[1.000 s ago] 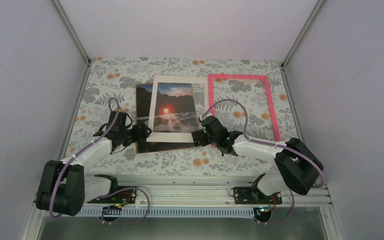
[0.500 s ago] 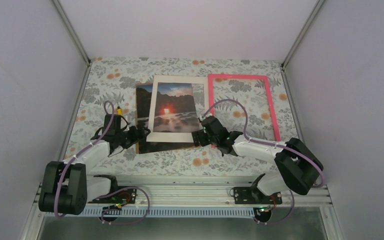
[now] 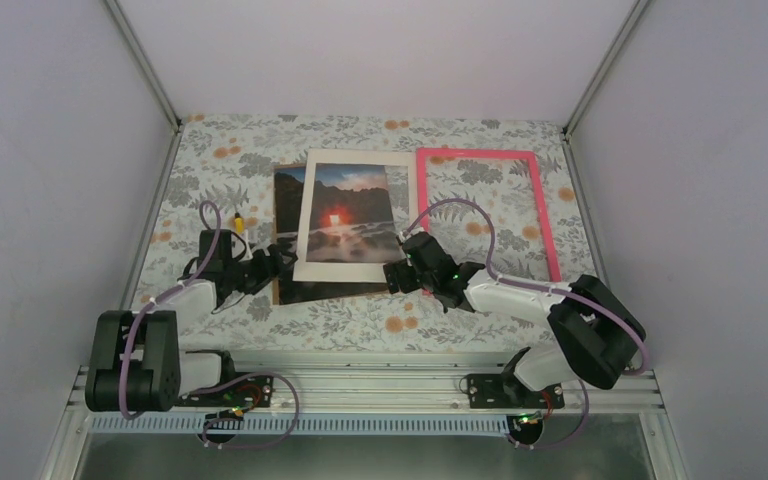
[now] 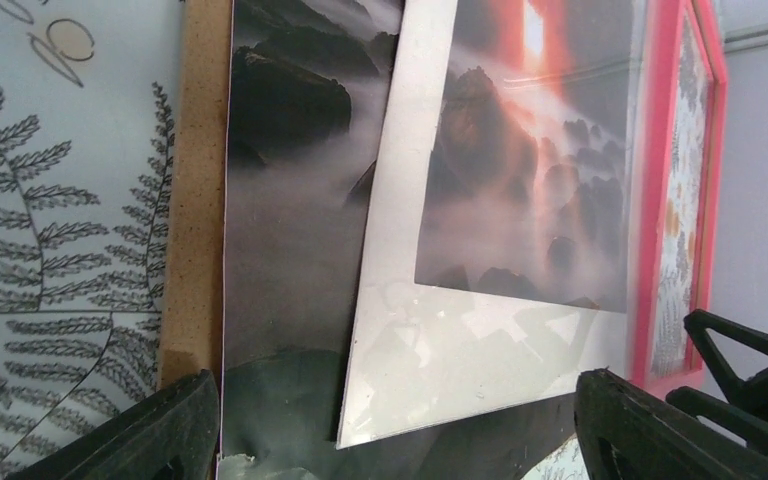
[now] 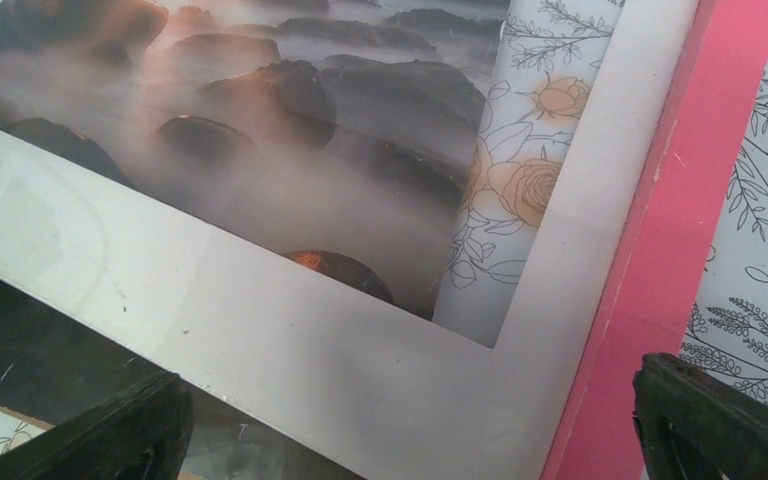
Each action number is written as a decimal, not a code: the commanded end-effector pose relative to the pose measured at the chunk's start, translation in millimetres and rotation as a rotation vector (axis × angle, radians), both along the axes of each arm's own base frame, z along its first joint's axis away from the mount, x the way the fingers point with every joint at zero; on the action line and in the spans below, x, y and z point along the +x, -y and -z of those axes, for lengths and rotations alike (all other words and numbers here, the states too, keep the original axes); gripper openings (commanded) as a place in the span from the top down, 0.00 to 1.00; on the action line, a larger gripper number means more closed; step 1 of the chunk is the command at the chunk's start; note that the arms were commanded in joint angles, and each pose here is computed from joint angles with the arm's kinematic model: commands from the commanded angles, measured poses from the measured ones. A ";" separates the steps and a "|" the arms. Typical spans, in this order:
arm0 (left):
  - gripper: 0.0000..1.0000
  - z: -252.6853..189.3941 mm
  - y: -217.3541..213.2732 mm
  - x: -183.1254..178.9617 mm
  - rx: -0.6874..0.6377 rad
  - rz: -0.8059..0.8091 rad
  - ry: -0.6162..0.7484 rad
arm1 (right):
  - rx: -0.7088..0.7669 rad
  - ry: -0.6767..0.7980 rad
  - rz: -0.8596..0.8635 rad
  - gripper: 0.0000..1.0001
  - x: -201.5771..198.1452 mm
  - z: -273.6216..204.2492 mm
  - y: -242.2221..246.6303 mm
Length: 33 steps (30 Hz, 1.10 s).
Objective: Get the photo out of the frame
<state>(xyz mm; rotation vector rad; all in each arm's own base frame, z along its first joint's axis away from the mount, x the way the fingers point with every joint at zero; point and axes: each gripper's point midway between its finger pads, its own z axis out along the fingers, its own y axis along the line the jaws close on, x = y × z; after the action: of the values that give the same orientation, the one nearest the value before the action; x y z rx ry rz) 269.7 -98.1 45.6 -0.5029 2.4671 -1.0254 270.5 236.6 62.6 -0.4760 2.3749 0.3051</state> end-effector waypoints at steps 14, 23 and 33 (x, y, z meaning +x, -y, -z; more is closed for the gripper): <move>0.16 -14.4 12.8 12.6 -0.099 0.055 0.061 | -0.002 0.007 -0.001 0.00 6.9 -1.0 -3.4; 0.18 -20.1 8.6 26.0 -0.100 0.032 0.094 | -0.007 0.003 -0.007 0.00 7.4 -1.1 -4.8; 0.27 -24.4 4.3 52.9 -0.120 0.016 0.138 | -0.015 -0.002 -0.009 0.00 6.6 1.1 -4.0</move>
<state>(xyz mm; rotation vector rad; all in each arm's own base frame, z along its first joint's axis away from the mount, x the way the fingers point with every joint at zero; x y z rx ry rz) 299.4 -102.6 49.9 -0.5053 2.3902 -1.1571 271.3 238.2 58.4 -0.4929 2.3891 0.2935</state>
